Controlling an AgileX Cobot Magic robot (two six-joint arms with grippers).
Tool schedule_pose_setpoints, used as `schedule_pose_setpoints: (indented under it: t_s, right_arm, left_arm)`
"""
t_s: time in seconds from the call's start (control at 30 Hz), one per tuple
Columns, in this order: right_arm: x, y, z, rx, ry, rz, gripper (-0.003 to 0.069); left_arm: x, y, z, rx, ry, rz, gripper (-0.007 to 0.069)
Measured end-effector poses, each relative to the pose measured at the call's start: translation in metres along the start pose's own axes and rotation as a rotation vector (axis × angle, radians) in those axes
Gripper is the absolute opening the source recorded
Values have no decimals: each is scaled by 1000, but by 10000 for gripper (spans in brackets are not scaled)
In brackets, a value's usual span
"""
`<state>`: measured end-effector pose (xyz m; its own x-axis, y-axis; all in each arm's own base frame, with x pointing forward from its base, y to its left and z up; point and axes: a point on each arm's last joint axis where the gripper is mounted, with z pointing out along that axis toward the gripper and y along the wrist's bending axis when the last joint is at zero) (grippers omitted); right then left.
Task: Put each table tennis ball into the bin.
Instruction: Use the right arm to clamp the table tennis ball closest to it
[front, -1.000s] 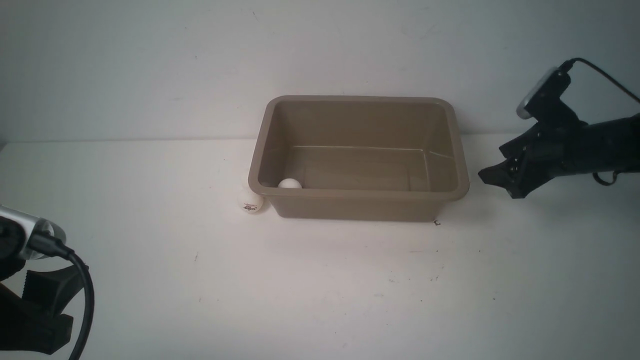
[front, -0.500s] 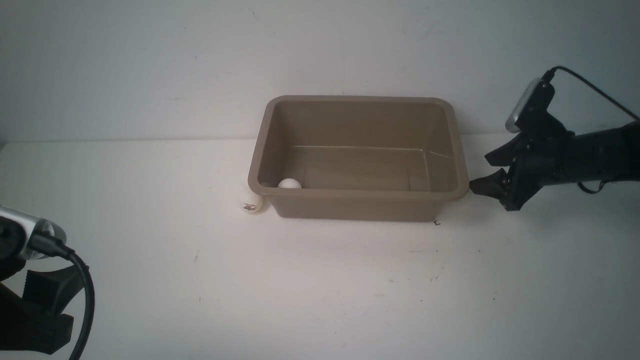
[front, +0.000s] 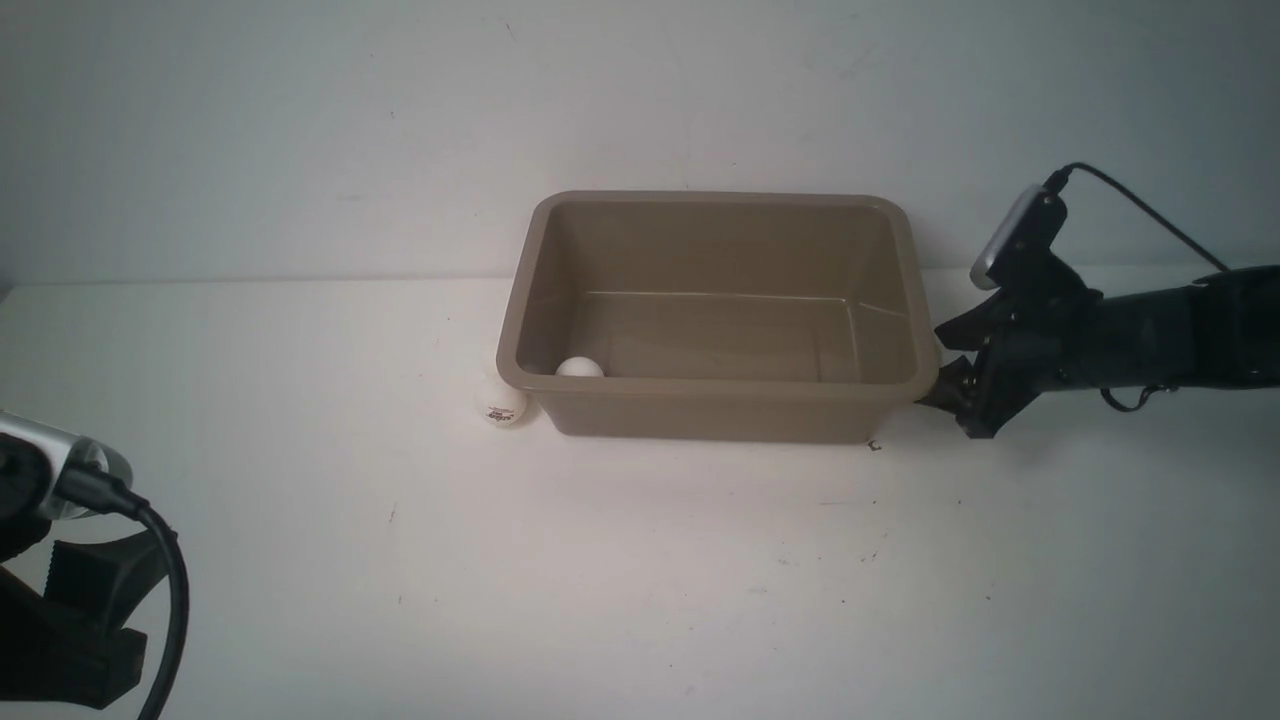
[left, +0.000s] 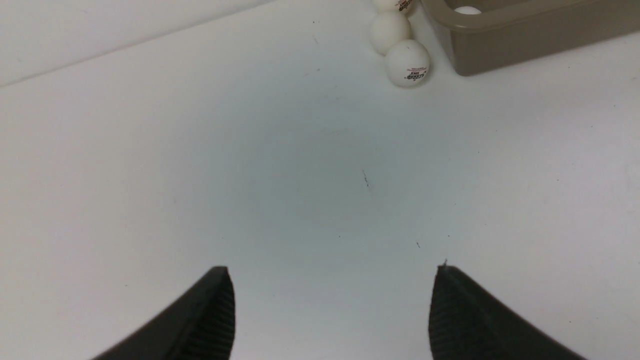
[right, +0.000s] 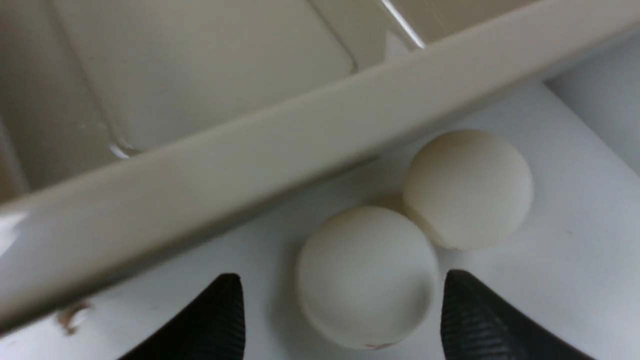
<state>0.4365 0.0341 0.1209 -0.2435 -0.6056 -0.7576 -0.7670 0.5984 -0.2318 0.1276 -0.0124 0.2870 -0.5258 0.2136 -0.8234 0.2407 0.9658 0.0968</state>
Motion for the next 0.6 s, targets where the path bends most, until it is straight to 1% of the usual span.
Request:
schedule_pose_setpoints:
  t_s: [0.2, 0.6]
  right_arm:
    - [-2, -5, 1, 55, -34, 56, 480]
    - [-2, -4, 3, 45, -64, 122, 480]
  left_arm:
    - [0, 0, 0, 0, 0, 0, 468]
    - [0, 0, 0, 0, 0, 0, 468]
